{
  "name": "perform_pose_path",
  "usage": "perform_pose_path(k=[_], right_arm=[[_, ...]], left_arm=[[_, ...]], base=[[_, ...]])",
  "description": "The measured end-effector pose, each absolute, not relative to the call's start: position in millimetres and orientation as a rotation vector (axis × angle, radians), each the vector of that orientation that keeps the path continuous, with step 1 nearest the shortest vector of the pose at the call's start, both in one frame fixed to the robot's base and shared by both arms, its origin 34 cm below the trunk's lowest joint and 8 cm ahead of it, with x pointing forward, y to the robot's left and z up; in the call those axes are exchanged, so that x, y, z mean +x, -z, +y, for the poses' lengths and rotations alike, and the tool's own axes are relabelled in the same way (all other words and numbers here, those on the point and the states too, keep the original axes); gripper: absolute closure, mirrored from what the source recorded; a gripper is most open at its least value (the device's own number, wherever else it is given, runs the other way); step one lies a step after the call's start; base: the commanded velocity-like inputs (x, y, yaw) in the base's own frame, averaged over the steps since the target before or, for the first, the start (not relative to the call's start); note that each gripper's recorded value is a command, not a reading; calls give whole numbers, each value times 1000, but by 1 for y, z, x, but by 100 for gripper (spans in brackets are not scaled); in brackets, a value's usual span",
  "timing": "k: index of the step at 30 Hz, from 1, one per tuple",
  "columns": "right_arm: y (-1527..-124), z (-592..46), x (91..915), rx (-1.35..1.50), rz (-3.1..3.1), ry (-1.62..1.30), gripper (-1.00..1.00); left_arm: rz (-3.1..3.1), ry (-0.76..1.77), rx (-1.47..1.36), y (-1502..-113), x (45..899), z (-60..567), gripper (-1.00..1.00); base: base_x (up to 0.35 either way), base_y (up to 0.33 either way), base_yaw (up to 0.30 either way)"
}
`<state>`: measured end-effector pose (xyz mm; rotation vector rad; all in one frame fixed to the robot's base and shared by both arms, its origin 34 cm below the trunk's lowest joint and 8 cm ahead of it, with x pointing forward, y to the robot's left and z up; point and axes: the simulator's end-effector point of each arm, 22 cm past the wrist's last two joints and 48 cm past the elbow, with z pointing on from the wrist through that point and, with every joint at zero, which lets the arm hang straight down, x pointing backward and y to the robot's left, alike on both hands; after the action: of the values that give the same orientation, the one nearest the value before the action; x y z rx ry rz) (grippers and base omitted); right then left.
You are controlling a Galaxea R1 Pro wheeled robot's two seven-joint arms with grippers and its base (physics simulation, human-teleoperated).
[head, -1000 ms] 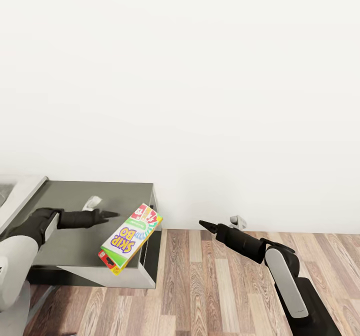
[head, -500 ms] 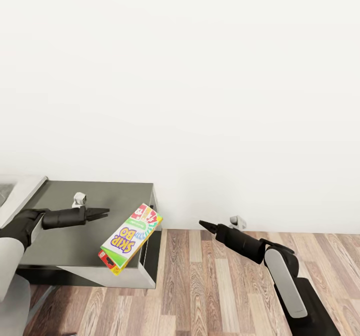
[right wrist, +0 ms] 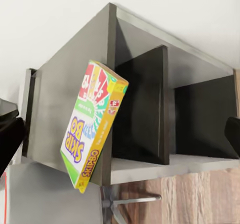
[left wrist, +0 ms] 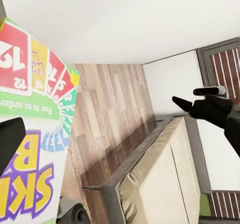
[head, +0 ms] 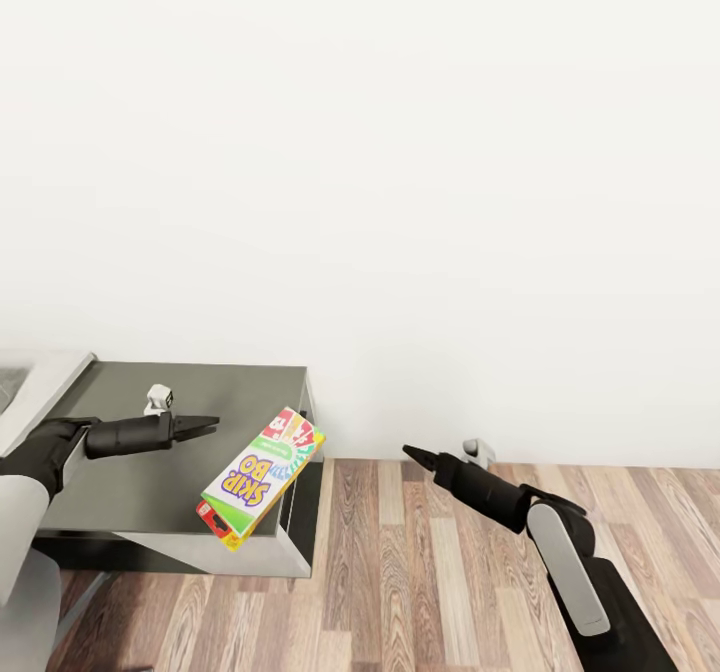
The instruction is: Put all the toys in the child's room - the three board games (two on the bed and one on the table), the two jigsaw puzzles on the table, and the tennis ball on the table - inside the toy box on the table in the child's room.
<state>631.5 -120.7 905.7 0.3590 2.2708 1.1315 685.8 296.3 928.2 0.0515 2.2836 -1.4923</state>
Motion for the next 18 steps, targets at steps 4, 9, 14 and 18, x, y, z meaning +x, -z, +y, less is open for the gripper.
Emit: perform_pose_path(k=[4, 9, 14, 18], right_arm=[[-916, -118, 633, 340, 2236, -1161, -100], [-923, -116, 634, 326, 2216, -1178, -100], [-928, -114, 635, 319, 2205, -1183, -100], [-932, -113, 635, 315, 2198, -1185, -100]], left_arm=[[2279, 1491, 55, -931, 686, 296, -100], [2273, 1489, 61, -936, 687, 296, -100], [2267, 1488, 69, -940, 687, 294, -100], [2261, 1489, 75, -944, 688, 293, -100]], base=[[0, 0, 0], [0, 0, 0], [0, 0, 0], [0, 0, 0]])
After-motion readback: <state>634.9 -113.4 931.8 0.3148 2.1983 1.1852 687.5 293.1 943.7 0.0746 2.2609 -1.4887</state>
